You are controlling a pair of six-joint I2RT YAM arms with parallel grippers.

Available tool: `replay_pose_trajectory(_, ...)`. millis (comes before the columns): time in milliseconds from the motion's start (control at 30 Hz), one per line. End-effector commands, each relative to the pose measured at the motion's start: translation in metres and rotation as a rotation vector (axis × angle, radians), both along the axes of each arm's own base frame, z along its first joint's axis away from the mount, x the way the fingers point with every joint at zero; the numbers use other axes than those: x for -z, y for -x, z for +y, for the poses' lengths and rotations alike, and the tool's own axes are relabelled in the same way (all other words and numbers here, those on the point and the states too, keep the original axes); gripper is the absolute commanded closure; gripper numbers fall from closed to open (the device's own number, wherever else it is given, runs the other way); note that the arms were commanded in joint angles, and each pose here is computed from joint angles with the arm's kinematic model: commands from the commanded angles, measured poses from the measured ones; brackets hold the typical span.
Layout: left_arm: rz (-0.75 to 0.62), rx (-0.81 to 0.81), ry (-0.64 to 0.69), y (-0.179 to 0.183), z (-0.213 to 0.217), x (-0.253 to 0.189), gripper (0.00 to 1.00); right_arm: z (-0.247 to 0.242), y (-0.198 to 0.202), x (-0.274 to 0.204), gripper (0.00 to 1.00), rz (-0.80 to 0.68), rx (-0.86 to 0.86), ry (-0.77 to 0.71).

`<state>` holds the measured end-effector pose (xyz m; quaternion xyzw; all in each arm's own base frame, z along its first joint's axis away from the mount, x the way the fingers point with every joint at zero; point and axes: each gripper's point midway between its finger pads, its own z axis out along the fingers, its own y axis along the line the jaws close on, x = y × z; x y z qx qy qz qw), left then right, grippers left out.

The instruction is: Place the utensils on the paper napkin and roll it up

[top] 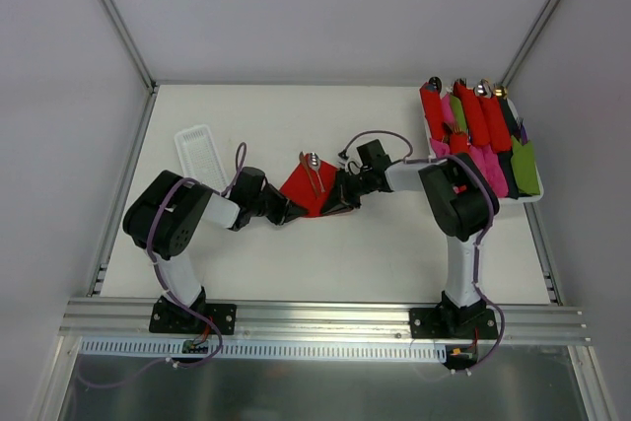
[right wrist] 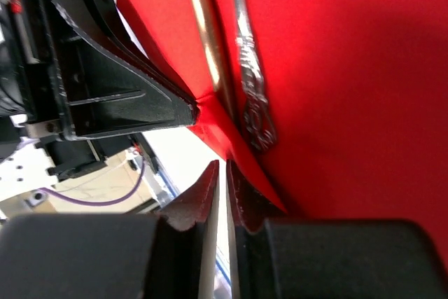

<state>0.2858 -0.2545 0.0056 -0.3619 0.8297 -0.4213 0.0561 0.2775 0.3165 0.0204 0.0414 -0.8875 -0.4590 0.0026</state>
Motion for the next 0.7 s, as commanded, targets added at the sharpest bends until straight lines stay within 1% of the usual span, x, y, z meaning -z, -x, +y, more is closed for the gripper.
replay_pose_trajectory(0, 0.205, -0.064, -0.259, 0.044, 0.045, 0.07, 1.0, -0.015, -0.021, 0.005, 0.89, 0.009, 0.07, 0.007)
replay_pose_trajectory(100, 0.208, -0.073, -0.26, 0.043, 0.048, 0.07, 1.0, -0.024, -0.021, 0.009, 0.89, 0.033, 0.088, 0.016)
replay_pose_trajectory(167, 0.21, -0.078, -0.262, 0.043, 0.051, 0.07, 1.0, -0.026, -0.021, 0.007, 0.89, 0.011, 0.075, 0.017)
replay_pose_trajectory(200, 0.212, -0.08, -0.265, 0.043, 0.052, 0.07, 1.0, -0.03, -0.015, 0.008, 0.89, 0.034, 0.067, 0.032)
replay_pose_trajectory(300, 0.213, -0.086, -0.27, 0.043, 0.056, 0.07, 1.0, -0.034, -0.01, 0.007, 0.89, 0.015, 0.042, 0.046)
replay_pose_trajectory(533, 0.203, -0.076, -0.273, 0.043, 0.058, 0.067, 1.0, -0.056, -0.01, 0.022, 0.9, 0.019, 0.049, 0.129)
replay_pose_trajectory(600, 0.165, -0.065, -0.261, 0.036, 0.054, 0.06, 1.0, -0.058, -0.01, 0.023, 0.91, 0.011, 0.046, 0.144)
replay_pose_trajectory(667, 0.071, 0.006, -0.242, 0.023, 0.045, 0.045, 1.0, -0.058, -0.01, 0.023, 0.91, 0.003, 0.043, 0.152)
